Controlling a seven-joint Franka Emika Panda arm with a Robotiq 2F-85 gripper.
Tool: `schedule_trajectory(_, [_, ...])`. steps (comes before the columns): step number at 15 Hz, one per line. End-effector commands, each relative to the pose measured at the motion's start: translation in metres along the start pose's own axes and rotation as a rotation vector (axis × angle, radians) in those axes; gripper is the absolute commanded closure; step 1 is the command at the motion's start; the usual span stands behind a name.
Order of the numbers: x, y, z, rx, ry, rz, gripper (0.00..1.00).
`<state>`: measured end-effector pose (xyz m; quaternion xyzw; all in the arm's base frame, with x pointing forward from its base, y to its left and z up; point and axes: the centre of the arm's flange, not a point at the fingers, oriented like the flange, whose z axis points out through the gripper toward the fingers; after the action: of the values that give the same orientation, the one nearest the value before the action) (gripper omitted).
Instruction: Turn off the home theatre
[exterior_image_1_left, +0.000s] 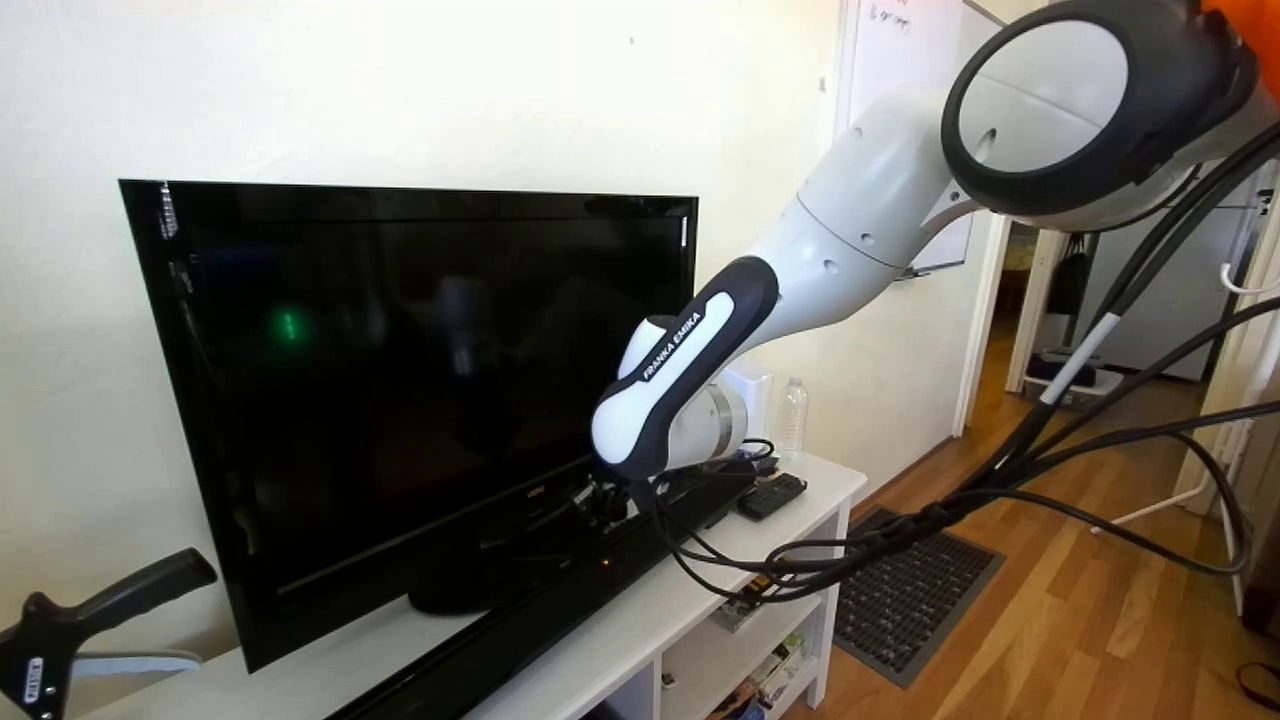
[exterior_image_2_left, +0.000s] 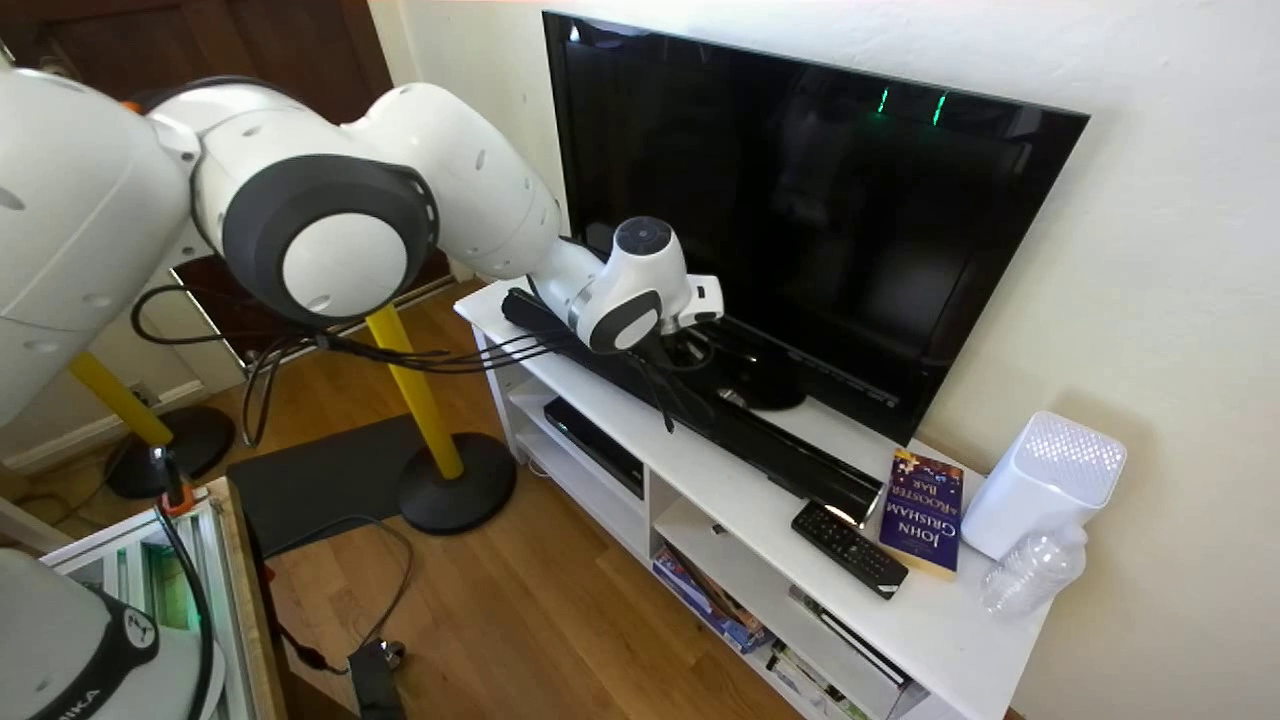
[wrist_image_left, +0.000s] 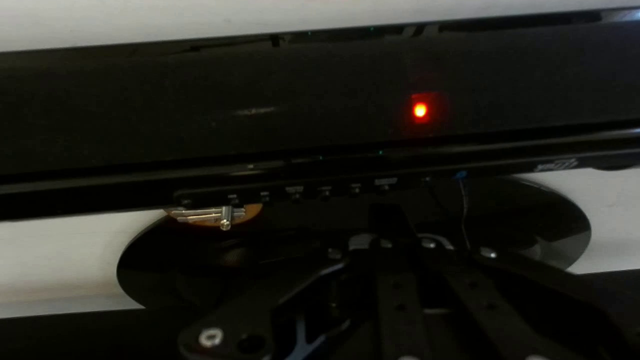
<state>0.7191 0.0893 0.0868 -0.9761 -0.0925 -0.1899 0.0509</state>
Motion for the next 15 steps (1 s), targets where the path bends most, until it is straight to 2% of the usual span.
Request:
schedule_trajectory(1, [0.015,-0.003,-0.007,-0.005,0.044,-0.013,1.00])
schedule_trajectory(3, [0.022,-0.006,-0.015,0.007,0.051,-0.008,1.00])
schedule_trajectory(5, [0.032,-0.012,-0.032,0.054,0.030,-0.011,1.00])
schedule_trajectory(6, [0.035,-0.018,-0.043,0.086,-0.003,-0.038,0.74])
schedule_trajectory(8, [0.039,-0.033,-0.070,0.141,-0.081,-0.126,0.67])
schedule_trajectory(10, [0.040,-0.040,-0.099,0.144,-0.183,-0.182,0.53])
schedule_trajectory(12, [0.040,-0.039,-0.124,0.111,-0.276,-0.196,0.38])
schedule_trajectory(15, [0.042,-0.030,-0.160,0.009,-0.344,-0.170,0.18])
